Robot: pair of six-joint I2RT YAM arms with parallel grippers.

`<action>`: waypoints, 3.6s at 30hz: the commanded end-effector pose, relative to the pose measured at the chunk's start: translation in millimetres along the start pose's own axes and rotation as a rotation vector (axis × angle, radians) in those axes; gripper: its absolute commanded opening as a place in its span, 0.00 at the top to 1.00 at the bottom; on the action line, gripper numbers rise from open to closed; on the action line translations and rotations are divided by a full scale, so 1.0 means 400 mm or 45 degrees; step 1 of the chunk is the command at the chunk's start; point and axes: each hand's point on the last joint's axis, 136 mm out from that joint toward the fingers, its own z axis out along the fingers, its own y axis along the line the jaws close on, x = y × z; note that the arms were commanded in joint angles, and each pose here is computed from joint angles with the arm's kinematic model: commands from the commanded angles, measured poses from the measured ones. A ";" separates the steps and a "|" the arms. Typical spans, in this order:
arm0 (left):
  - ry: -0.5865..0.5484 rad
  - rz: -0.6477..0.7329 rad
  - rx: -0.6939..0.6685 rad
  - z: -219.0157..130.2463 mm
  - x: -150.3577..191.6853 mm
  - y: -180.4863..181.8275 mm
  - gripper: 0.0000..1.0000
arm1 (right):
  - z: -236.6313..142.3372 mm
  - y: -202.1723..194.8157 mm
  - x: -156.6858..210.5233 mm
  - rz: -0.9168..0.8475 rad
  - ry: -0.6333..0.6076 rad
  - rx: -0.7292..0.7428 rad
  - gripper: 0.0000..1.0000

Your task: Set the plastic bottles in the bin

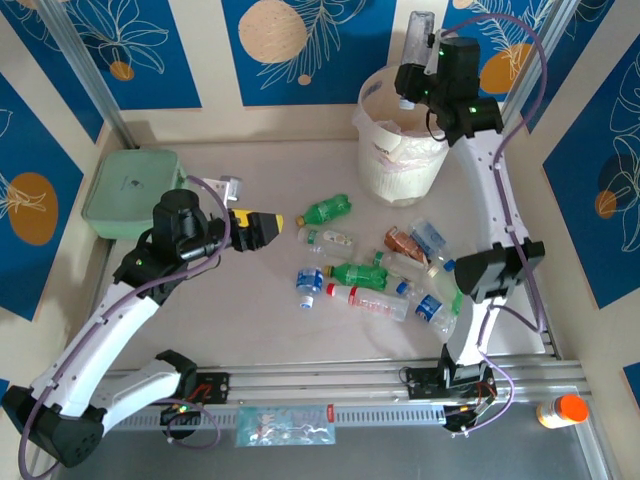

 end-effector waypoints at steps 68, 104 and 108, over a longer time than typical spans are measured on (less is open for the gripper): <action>-0.001 0.109 -0.044 -0.069 0.013 -0.016 0.13 | -0.188 0.076 0.139 -0.078 0.108 0.059 0.06; 0.509 -0.277 -0.451 0.150 0.305 0.230 0.08 | -0.446 0.057 0.803 -0.038 0.633 -0.141 0.18; 0.622 -0.290 -0.489 0.215 0.348 0.246 0.06 | -0.454 0.043 0.797 -0.046 0.616 -0.119 0.18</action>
